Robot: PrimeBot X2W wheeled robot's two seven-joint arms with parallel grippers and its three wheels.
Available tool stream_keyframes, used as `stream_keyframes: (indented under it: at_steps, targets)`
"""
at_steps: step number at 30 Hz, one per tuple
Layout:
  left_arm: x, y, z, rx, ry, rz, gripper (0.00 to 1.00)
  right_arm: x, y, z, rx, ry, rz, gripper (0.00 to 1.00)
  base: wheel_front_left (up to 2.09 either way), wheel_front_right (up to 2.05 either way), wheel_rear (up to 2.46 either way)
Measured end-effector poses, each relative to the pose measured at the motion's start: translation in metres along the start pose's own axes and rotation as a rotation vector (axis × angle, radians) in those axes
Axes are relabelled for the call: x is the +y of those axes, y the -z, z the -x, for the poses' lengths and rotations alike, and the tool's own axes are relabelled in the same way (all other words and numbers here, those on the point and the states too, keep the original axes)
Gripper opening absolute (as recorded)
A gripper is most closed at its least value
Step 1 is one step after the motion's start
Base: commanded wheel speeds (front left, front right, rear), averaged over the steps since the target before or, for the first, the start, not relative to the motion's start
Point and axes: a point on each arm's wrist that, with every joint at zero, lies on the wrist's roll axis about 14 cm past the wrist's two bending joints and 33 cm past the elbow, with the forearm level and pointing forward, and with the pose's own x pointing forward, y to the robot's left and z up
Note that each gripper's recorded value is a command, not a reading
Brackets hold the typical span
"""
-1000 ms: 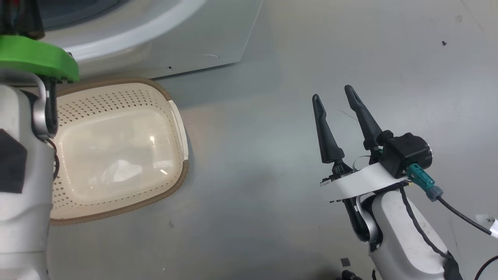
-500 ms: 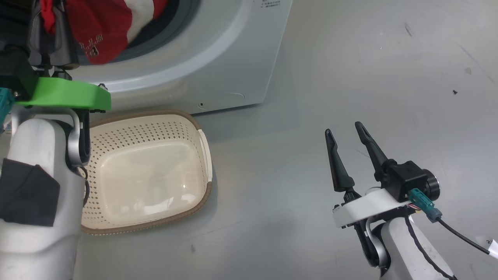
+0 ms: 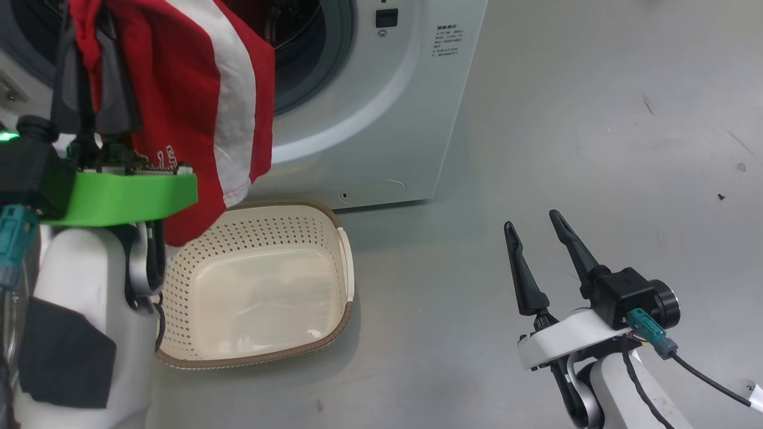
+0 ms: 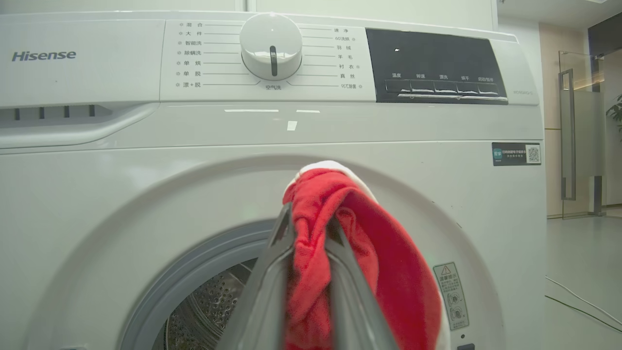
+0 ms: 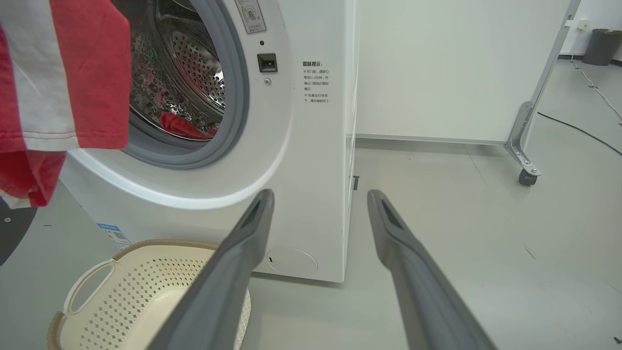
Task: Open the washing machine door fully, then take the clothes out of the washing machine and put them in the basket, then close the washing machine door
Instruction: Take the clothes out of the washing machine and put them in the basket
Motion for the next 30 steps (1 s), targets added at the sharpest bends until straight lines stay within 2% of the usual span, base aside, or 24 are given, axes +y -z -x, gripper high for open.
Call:
stream_keyframes:
  at_steps: [10, 30]
  targets:
    - [0.014, 0.032, 0.055, 0.148, -0.060, -0.009, 0.00, 0.010, -0.004, 0.000, -0.015, -0.033, 0.001, 1.00, 0.00, 0.00, 0.00]
    - [0.032, 0.194, 0.179, 0.733, -0.155, 0.050, 0.00, 0.001, 0.015, -0.028, 0.013, -0.031, -0.004, 1.00, 0.00, 0.00, 0.00]
